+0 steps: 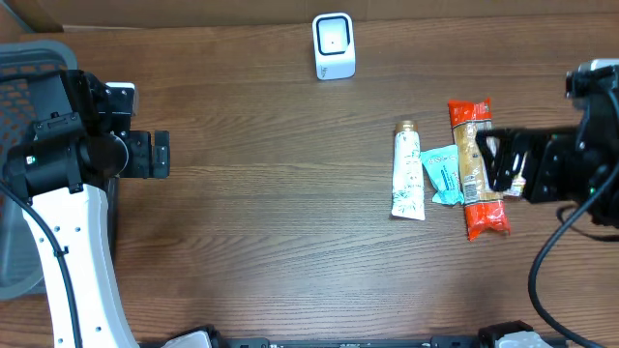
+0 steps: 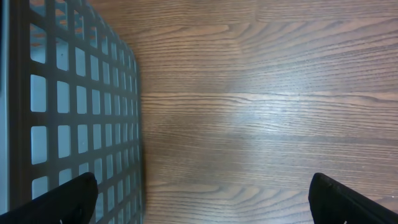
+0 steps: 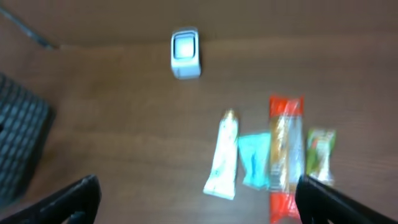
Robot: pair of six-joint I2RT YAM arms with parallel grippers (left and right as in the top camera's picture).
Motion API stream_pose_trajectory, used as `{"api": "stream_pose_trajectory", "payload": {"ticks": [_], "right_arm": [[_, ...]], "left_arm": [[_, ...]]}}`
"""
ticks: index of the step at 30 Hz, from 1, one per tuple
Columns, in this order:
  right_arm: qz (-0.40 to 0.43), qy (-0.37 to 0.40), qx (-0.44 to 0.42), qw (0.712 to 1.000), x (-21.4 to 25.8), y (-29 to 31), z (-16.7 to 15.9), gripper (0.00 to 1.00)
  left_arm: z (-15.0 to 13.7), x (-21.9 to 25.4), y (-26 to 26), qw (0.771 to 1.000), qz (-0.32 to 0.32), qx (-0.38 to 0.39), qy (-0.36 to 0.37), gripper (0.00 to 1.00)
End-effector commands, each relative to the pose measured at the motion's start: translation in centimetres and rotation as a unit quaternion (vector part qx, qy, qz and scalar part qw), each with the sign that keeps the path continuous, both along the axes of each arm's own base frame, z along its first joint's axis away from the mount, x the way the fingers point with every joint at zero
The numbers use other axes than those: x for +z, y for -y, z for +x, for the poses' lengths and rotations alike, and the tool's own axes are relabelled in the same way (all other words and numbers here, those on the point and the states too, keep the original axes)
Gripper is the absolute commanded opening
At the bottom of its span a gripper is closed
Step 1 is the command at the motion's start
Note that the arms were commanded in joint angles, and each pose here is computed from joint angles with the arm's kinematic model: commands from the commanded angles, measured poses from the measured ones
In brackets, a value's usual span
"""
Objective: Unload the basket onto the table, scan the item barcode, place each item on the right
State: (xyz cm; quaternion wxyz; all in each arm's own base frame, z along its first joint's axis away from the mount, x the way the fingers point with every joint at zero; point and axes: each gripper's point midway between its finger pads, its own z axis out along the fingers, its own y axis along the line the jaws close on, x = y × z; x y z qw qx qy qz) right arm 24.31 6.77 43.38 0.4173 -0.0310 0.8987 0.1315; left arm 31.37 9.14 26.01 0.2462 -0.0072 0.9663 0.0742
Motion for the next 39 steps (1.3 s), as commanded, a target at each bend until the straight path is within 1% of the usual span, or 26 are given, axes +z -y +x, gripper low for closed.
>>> {"api": "stream_pose_trajectory", "payload": {"ticks": [1,3,8,14,17,21,27,30,33,39], "right_arm": [[-0.047,0.05,0.01,0.998,0.2,0.8,0.4,1.0],[-0.058,0.091,0.021,0.994,0.0,0.7,0.9,1.0],[-0.071,0.149,0.018,0.986,-2.7,1.3,1.1,1.0],[-0.053,0.271,-0.004,0.961,-5.1,2.0,1.1,1.0],[-0.045,0.328,-0.011,0.944,-7.8,2.1,0.8,1.0],[-0.039,0.372,-0.014,0.927,-10.9,2.1,0.4,1.0],[-0.021,0.433,0.013,0.901,-15.8,1.0,-0.4,1.0],[-0.019,0.446,0.011,0.895,-18.1,1.1,-0.6,1.0],[-0.02,0.442,0.012,0.897,-20.4,1.1,-0.5,1.0],[-0.027,0.395,0.011,0.918,-23.4,1.2,-0.4,1.0]], "left_arm": [[0.0,0.4,0.0,1.0,0.002,-0.007,0.006,1.0],[0.0,0.4,0.0,1.0,0.002,-0.007,0.006,1.0],[0.0,0.4,0.0,1.0,0.002,-0.007,0.005,1.0],[0.0,0.4,0.0,1.0,0.002,-0.007,0.005,0.99],[0.0,0.4,0.0,1.0,0.002,-0.007,0.005,0.99],[0.0,0.4,0.0,1.0,0.002,-0.007,0.005,1.0],[0.0,0.4,0.0,1.0,0.002,-0.007,0.005,0.99],[0.0,0.4,0.0,1.0,0.002,-0.007,0.005,1.0],[0.0,0.4,0.0,1.0,0.002,-0.007,0.005,1.0],[0.0,0.4,0.0,1.0,0.002,-0.007,0.006,0.99]]}}
